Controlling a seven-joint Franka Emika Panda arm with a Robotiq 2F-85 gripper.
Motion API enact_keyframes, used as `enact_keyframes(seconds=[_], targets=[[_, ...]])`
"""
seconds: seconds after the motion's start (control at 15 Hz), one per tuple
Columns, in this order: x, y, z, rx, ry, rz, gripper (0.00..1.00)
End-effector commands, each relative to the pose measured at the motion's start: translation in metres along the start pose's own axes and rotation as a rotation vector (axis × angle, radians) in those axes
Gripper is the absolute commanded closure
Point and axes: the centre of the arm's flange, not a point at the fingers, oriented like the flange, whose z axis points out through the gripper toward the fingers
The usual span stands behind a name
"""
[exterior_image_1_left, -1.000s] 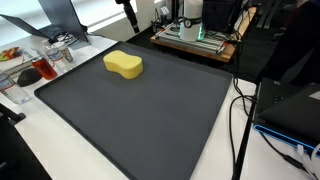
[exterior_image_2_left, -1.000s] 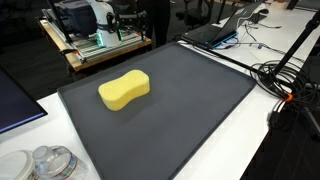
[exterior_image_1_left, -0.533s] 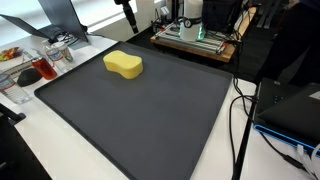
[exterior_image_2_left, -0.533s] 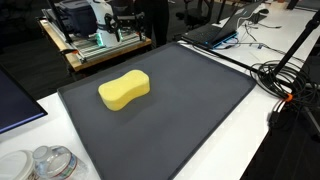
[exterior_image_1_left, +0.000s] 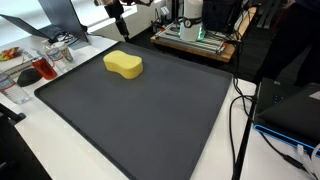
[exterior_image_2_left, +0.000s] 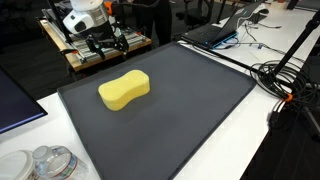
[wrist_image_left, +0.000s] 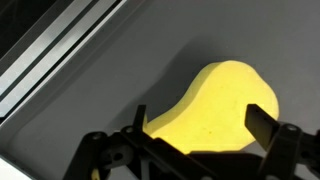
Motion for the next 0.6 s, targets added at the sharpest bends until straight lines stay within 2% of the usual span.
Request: enact_keyframes(seconds=[0.0,0.27,0.53], targets=[[0.038,0.011,0.031,0.082,-0.024,0.034,0.00],[0.060,0.025,0.068,0.213,-0.051,0.114,0.00],[0.065,0.040,0.097,0.268,-0.082,0.173,0.00]])
